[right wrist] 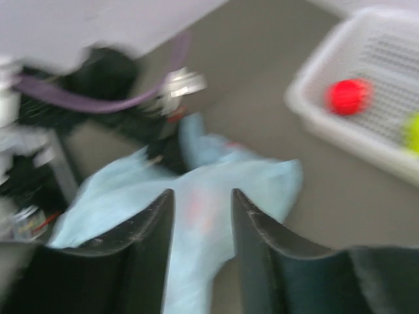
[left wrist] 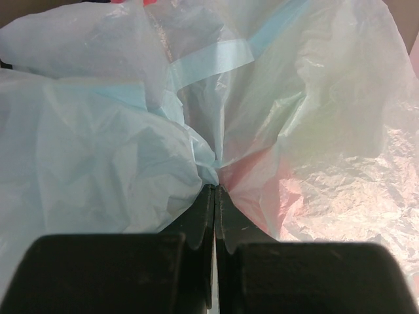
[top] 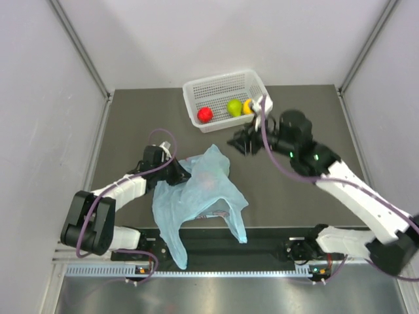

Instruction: Untie the knot of the plastic bag and take out the fruit

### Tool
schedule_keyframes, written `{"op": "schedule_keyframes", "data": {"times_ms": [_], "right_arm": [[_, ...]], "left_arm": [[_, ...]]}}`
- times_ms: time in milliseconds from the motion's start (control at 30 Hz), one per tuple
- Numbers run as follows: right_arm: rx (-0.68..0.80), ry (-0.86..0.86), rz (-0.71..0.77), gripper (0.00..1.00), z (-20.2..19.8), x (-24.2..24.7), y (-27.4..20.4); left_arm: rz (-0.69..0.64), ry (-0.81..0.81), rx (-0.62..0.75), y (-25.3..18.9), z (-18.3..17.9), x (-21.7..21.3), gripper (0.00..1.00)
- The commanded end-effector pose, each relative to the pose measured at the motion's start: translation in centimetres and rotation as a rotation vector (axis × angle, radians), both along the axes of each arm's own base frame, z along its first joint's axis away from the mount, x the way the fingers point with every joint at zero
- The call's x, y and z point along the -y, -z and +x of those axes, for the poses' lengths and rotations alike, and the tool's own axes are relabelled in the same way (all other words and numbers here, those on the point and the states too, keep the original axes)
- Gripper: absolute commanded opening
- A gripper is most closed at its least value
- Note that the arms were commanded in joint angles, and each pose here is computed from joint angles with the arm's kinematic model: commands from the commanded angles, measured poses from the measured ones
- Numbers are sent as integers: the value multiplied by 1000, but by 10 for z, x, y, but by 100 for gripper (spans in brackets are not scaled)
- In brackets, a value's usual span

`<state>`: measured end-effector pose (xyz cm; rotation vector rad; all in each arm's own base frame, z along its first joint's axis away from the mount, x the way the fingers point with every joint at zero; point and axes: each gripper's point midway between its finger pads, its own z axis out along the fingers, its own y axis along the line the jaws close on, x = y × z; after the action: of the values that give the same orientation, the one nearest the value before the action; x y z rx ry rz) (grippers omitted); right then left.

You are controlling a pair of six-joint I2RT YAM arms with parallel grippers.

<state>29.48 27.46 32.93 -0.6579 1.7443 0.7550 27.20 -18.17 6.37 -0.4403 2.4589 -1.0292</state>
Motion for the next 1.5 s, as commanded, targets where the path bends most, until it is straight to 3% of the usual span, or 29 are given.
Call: {"op": "schedule_keyframes", "data": {"times_ms": [0,33,67,300,400,600,667,733,833,933,967,1033,1067,1100,1133,1467], "right_arm": [[-38,-255,5,36,-94,-16,28],[-56,-334,14,23,-124,-26,33],[-88,-376,4,0,-144,-27,51],[-203,-659,-85,0,-275,-54,102],[-240,-660,-183,0,-293,-74,131],[-293,-538,-268,4,-287,-112,184],[-268,-415,-270,8,-266,-117,195],[-214,-250,-307,0,-237,-114,210],[-134,-60,-286,0,-200,-110,209],[-89,76,-229,13,-168,-106,202],[-93,127,-210,29,-159,-103,201],[-89,196,-200,38,-138,-97,206],[-100,218,-200,53,-131,-97,212],[-101,248,-200,56,-121,-93,214],[-95,276,-201,66,-114,-93,215],[-97,418,-197,80,-67,-94,238]], "left_arm": [[-38,19,68,-17,14,10,0],[-38,18,65,-16,13,10,0],[-40,17,64,-16,13,11,0],[-41,12,65,-19,10,13,0],[-40,13,65,-20,8,16,0],[-37,14,58,-18,5,16,0],[-37,16,59,-18,5,16,0],[-36,16,56,-17,4,16,0],[-36,22,52,-15,3,17,0],[-35,26,50,-14,3,18,0],[-36,26,48,-14,3,18,0],[-35,29,50,-14,3,19,0],[-33,33,44,-12,2,19,0],[-33,33,46,-13,2,20,0],[-33,36,43,-12,2,20,0],[-31,47,41,-11,3,24,0]]}}
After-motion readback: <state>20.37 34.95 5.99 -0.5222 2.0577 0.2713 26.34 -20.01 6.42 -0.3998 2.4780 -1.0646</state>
